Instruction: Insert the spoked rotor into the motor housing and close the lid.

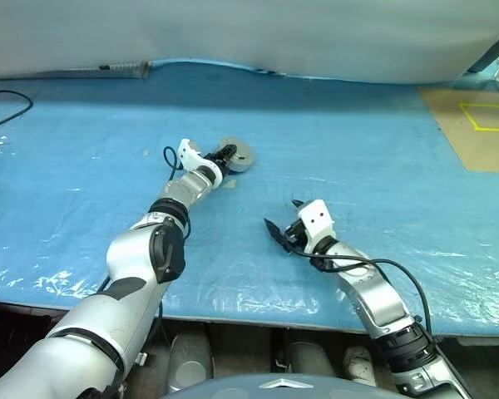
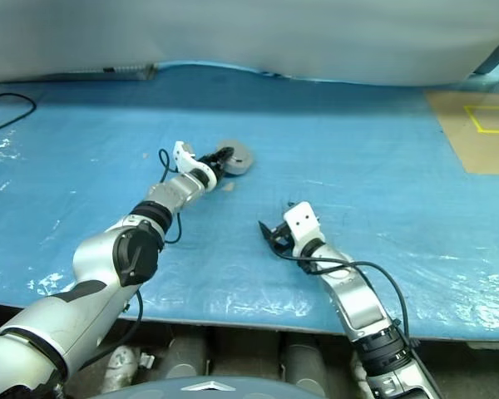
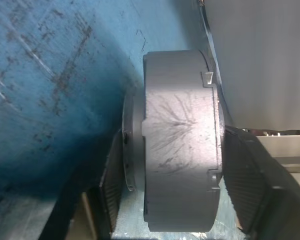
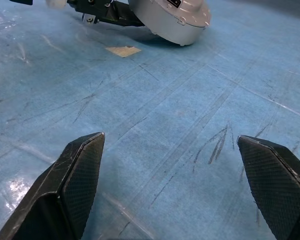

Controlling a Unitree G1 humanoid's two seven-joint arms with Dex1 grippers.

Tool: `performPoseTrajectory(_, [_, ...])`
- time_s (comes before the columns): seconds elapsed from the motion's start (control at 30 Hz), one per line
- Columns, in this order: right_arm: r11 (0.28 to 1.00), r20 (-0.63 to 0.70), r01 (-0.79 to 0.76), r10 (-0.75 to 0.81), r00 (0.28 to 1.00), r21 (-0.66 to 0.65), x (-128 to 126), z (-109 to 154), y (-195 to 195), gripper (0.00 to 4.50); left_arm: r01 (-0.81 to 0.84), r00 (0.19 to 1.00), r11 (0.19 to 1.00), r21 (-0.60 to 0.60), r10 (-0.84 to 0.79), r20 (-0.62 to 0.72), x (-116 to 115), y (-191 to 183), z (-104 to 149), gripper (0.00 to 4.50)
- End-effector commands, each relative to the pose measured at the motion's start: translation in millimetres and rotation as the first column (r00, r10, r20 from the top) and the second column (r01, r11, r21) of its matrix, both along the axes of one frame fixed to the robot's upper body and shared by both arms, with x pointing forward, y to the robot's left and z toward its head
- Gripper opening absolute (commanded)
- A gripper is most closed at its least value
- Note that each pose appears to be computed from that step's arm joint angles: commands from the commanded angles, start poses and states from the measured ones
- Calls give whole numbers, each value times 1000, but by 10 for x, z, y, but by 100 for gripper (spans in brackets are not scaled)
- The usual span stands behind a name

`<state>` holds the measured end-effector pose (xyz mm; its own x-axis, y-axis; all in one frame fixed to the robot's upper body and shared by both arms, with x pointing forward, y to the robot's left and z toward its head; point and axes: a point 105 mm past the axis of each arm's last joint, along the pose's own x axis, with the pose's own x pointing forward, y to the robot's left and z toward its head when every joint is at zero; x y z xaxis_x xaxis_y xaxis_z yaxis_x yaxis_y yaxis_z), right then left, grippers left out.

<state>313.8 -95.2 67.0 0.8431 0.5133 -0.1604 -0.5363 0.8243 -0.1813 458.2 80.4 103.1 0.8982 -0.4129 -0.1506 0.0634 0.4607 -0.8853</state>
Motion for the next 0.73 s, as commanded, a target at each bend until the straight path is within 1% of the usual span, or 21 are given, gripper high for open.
performPoseTrajectory(0.03, [1000,35,5,-5,999,9,2,80,-12,450,4,1000,998,61,-4,-8,-15,174,-59,403])
performPoseTrajectory(0.07, [1000,34,1,-2,999,11,1,79,-2,450,12,1000,997,80,-10,-24,-39,217,-118,443])
performPoseTrajectory(0.17, [1000,30,-8,7,1000,24,-5,82,29,450,69,996,986,150,-59,-68,-141,349,-308,447])
performPoseTrajectory(0.23, [999,23,-13,12,1000,34,-9,77,45,450,117,991,977,176,-103,-89,-222,418,-412,447])
performPoseTrajectory(0.3, [999,12,-21,21,1000,48,-13,68,61,450,206,978,944,259,-190,-84,-335,500,-518,447])
performPoseTrajectory(0.37, [998,7,-24,24,1000,60,-21,66,66,450,293,955,884,364,-290,-64,-461,575,-591,447])
performPoseTrajectory(0.4, [997,5,-22,22,1000,69,-21,67,59,450,327,933,828,454,-360,-16,-540,609,-590,447])
performPoseTrajectory(0.43, [997,5,-17,17,1000,75,-21,68,47,450,346,908,784,516,-419,27,-629,613,-570,447])
performPoseTrajectory(0.47, [997,5,-13,13,1000,80,-24,69,33,450,343,884,737,582,-463,65,-709,618,-548,447])
performPoseTrajectory(0.5, [996,8,-9,8,1000,88,-30,74,15,450,295,858,663,688,-501,115,-780,645,-518,447])
performPoseTrajectory(0.53, [995,8,-2,1,1000,97,-38,77,-5,450,237,829,606,759,-534,168,-846,650,-473,447])
performPoseTrajectory(0.57, [994,7,7,-8,1000,110,-45,79,-23,450,169,796,568,805,-560,228,-911,639,-412,447])
performPoseTrajectory(0.63, [990,20,28,-31,999,141,-60,98,-70,450,55,748,515,855,-589,306,-1029,633,-346,447])
performPoseTrajectory(0.7, [989,40,41,-47,998,145,-83,99,-114,450,-18,715,517,856,-592,373,-1129,605,-301,447])
performPoseTrajectory(0.73, [989,47,43,-50,998,143,-99,92,-126,450,-47,714,521,852,-579,393,-1160,598,-294,447])
